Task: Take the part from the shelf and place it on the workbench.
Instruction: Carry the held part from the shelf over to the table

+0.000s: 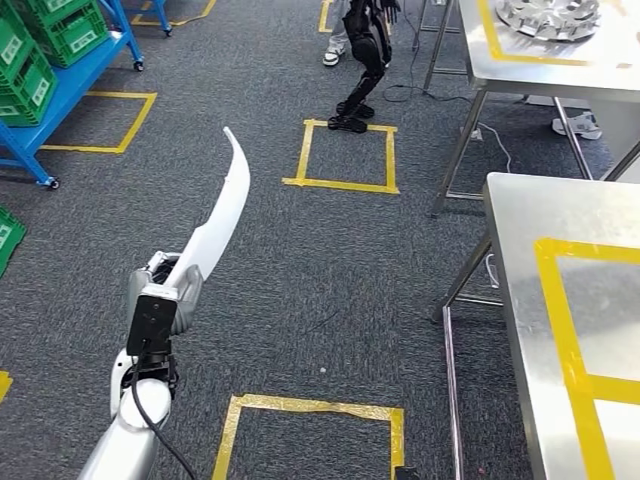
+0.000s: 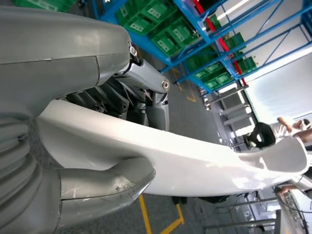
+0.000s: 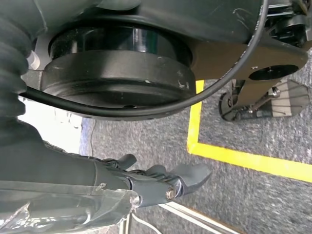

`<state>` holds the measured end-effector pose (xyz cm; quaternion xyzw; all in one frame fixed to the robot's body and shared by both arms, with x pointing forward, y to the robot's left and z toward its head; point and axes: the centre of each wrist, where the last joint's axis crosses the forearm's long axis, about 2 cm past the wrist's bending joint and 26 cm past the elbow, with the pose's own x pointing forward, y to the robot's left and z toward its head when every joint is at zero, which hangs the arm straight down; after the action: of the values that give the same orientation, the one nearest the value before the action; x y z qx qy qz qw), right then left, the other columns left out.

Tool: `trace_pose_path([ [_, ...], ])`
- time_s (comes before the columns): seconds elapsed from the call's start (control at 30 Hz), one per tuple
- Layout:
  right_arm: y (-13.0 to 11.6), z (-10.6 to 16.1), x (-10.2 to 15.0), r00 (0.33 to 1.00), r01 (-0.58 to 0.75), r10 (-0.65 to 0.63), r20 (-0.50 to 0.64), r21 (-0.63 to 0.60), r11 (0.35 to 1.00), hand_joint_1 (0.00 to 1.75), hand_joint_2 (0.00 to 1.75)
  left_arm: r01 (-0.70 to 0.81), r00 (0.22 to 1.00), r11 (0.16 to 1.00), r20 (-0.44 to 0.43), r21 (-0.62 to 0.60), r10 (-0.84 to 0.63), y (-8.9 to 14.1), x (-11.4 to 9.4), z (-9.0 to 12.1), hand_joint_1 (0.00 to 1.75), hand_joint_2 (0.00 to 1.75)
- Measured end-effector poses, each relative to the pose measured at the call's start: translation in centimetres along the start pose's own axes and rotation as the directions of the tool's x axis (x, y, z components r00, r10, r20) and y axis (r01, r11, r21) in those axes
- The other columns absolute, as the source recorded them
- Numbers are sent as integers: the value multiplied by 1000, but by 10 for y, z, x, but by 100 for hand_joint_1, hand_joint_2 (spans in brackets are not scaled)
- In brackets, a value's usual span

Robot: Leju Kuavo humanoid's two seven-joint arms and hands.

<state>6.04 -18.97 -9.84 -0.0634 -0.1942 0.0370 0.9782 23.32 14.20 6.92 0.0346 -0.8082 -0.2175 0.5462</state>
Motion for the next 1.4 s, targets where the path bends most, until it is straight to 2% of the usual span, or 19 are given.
trace_pose_path([
  [0.27, -1, -2, 7, 1000, -6, 6, 16, -6, 1000, 0, 175, -3, 1000, 1000, 3, 3, 3, -1, 1, -1, 169, 175],
  [0.53, -1, 0, -1, 1000, -20, 20, 2, -2, 1000, 0, 175, -2, 1000, 1000, 7, 6, 2, 0, 2, -3, 169, 175],
  [1.3, -1, -2, 8, 1000, -10, 10, 14, 0, 1000, 0, 175, 3, 1000, 1000, 5, 8, -3, 1, 1, -2, 169, 175],
  [1.4, 0, -1, 3, 1000, -12, 12, 2, 2, 1000, 0, 175, 3, 1000, 1000, 6, 9, -3, 1, 1, -3, 169, 175],
])
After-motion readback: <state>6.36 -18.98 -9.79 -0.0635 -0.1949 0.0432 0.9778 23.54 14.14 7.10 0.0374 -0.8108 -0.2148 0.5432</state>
